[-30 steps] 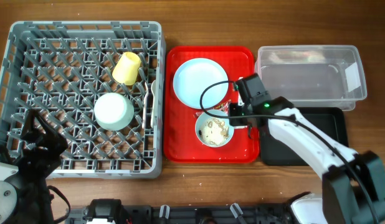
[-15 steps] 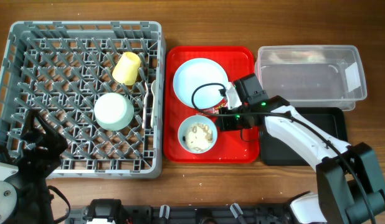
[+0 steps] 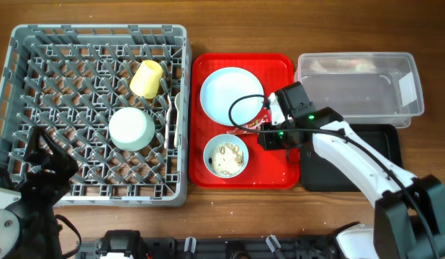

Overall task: Sort waste into correct bins and load items into the dishwasher rack
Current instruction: 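Grasp the white tissue and lift it toward the clear bin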

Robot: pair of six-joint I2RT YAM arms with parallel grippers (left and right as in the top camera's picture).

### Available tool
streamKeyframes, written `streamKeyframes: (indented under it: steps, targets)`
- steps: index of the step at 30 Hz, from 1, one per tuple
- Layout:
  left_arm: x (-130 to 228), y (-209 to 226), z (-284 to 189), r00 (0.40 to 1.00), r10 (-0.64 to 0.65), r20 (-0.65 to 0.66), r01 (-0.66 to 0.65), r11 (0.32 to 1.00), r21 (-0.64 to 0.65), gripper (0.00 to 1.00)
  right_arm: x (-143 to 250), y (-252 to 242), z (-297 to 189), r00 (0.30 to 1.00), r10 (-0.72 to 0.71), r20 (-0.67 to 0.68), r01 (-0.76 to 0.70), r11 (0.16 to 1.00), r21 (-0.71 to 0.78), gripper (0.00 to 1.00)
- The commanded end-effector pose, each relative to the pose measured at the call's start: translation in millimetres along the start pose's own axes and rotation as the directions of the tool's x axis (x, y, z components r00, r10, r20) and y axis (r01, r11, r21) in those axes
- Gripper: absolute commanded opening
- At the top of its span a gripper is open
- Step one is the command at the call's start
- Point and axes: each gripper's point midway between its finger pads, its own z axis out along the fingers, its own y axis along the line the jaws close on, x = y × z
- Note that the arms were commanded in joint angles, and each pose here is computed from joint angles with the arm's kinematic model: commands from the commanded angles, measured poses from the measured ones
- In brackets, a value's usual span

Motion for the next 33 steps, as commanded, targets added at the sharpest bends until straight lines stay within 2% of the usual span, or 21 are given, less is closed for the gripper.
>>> streamKeyframes:
  steps: [1, 5, 15, 16, 17, 18, 19, 23, 25, 28, 31, 33]
  targets:
    - [-4, 3, -1, 1.0, -0.015, 0.019, 0.016, 1.0, -0.016, 1.0, -4, -27, -3, 0.992, 0.108, 0.061, -0.115, 0.983, 0.145, 0.33]
    - [-4, 3, -1, 1.0, -0.015, 0.019, 0.016, 1.0, -0.016, 1.0, 8, -42, 9, 0.98, 0.188, 0.06, -0.196, 0.962, 0.19, 0.35]
    - [-4, 3, -1, 1.0, -0.015, 0.019, 0.016, 1.0, -0.016, 1.0, 20, -56, 29, 0.973, 0.211, 0.094, -0.226, 0.953, 0.201, 0.36]
    - [-4, 3, -1, 1.0, -0.015, 0.019, 0.016, 1.0, -0.016, 1.0, 21, -56, 29, 0.972, 0.214, 0.094, -0.229, 0.953, 0.201, 0.31]
    - [-4, 3, -1, 1.0, -0.015, 0.019, 0.016, 1.0, -0.016, 1.0, 21, -56, 29, 0.972, 0.214, 0.093, -0.228, 0.953, 0.2, 0.17]
    - [-4, 3, -1, 1.0, -0.015, 0.019, 0.016, 1.0, -0.016, 1.0, 21, -55, 30, 0.973, 0.214, 0.089, -0.228, 0.955, 0.192, 0.07]
    - [-4, 3, -1, 1.0, -0.015, 0.019, 0.016, 1.0, -0.015, 1.0, 21, -53, 30, 0.973, 0.216, 0.085, -0.228, 0.956, 0.183, 0.04]
    - [-4, 3, -1, 1.0, -0.015, 0.019, 0.016, 1.0, -0.016, 1.0, 6, -23, 12, 0.978, 0.195, 0.076, -0.2, 0.978, 0.065, 0.05]
    - [-4, 3, -1, 1.0, -0.015, 0.019, 0.016, 1.0, -0.015, 1.0, -15, -3, -16, 0.981, 0.149, 0.123, -0.151, 0.989, 0.008, 0.04]
    - [-4, 3, -1, 1.0, -0.015, 0.019, 0.016, 1.0, -0.016, 1.0, -55, 20, -76, 0.953, 0.07, 0.296, -0.067, 0.998, -0.022, 0.04]
    - [-4, 3, -1, 1.0, -0.015, 0.019, 0.016, 1.0, -0.015, 1.0, -83, 6, -129, 0.871, 0.055, 0.487, -0.107, 0.991, 0.08, 0.04]
    - [-4, 3, -1, 1.0, -0.015, 0.019, 0.016, 1.0, -0.016, 1.0, -90, -28, -158, 0.803, 0.05, 0.593, -0.22, 0.951, 0.218, 0.04]
